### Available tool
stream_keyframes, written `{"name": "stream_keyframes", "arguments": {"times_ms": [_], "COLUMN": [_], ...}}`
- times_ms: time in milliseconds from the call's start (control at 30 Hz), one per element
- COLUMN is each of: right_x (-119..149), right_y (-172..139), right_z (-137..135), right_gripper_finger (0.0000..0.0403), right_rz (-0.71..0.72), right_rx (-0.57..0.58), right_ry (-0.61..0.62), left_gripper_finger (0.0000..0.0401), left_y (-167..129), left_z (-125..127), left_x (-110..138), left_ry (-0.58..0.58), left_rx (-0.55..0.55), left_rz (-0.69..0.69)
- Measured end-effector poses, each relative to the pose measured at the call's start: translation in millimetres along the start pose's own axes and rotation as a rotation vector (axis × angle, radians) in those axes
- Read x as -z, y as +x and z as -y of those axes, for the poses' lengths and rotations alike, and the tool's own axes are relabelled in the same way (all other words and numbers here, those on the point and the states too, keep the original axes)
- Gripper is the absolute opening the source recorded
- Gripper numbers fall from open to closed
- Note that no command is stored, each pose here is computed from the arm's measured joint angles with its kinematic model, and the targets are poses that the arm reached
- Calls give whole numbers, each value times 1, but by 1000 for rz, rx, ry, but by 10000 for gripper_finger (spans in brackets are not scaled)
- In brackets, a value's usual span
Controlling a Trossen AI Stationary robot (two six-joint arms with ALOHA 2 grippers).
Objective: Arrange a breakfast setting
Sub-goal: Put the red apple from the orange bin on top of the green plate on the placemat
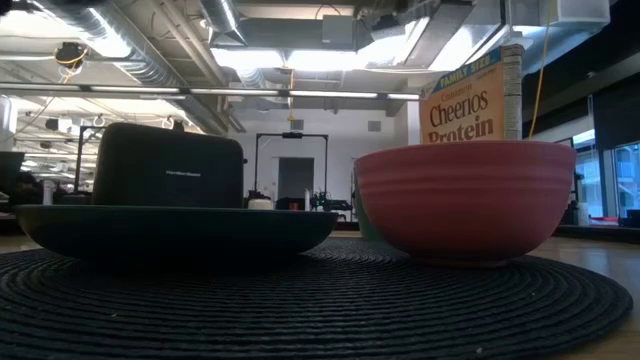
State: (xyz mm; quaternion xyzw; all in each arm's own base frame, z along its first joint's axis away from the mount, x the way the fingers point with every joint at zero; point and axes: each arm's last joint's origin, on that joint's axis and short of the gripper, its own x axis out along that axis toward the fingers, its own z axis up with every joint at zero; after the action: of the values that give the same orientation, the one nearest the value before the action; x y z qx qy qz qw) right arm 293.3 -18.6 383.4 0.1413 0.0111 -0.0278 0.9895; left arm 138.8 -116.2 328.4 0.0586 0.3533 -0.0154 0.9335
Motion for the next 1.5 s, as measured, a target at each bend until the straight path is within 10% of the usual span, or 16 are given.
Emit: {"name": "stream_keyframes", "arguments": {"times_ms": [567,1500], "right_x": [-13,0], "right_y": [60,68], "right_z": [-61,-66], "right_gripper_finger": [193,15], "right_rz": [0,-66], "right_rx": [-208,-235], "right_ry": [-238,-267], "left_gripper_finger": [271,282], "left_y": [42,48], "left_z": [-66,-71], "left_x": [-85,-89], "left_ry": [-137,-164], "left_rx": [-171,-166], "left_rz": [519,547]}}
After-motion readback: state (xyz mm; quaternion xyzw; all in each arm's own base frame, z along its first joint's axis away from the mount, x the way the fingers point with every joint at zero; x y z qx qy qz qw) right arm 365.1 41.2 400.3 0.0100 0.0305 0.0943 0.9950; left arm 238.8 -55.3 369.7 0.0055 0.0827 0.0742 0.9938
